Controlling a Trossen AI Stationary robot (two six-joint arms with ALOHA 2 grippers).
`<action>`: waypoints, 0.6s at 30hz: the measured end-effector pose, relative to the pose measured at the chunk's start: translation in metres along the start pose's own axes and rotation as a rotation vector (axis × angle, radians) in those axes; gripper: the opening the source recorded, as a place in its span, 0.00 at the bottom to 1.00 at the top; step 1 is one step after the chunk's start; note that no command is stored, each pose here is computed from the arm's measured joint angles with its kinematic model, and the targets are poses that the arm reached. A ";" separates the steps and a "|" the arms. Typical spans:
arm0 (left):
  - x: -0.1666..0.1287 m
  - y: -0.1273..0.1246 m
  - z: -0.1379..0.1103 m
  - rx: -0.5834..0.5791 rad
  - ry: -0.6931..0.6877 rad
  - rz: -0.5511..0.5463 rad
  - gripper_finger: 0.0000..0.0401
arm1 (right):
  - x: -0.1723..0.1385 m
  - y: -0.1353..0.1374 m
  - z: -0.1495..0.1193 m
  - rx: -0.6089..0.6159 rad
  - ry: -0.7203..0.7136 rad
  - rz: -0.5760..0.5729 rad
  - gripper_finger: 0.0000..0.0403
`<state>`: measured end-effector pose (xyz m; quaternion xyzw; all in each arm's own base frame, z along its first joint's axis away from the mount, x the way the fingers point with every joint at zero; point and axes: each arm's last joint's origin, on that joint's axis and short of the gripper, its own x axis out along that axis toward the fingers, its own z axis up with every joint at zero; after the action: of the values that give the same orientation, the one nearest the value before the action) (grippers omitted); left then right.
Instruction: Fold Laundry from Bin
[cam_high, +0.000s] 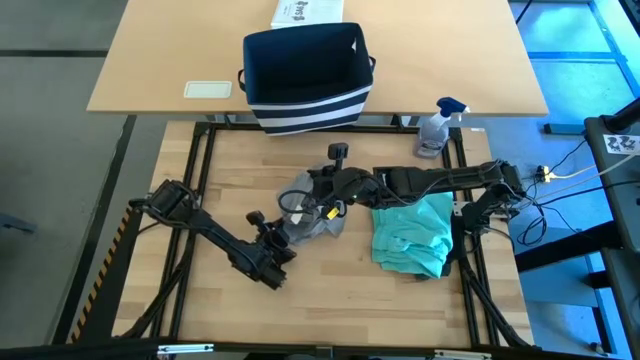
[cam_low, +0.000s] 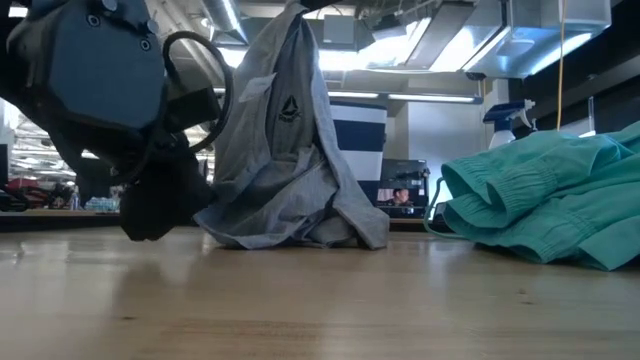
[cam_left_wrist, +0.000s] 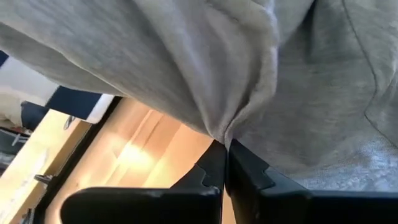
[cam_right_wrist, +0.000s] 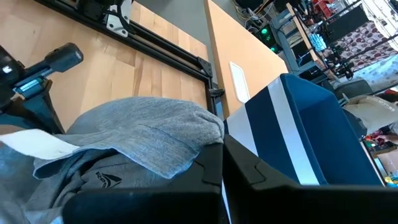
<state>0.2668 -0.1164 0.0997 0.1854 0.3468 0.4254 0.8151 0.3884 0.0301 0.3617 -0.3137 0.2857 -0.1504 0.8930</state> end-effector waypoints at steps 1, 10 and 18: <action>-0.001 0.001 0.001 0.001 -0.002 0.000 0.01 | 0.000 0.000 0.000 -0.001 0.000 0.000 0.00; -0.034 0.037 0.025 -0.070 -0.116 -0.027 0.00 | -0.008 -0.004 -0.003 0.015 0.031 0.004 0.00; -0.070 0.084 0.050 -0.098 -0.180 -0.152 0.00 | -0.034 -0.018 -0.004 0.113 -0.034 0.145 0.00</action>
<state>0.2276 -0.1263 0.2132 0.1562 0.2642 0.3603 0.8809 0.3574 0.0303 0.3849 -0.2437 0.2836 -0.0960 0.9225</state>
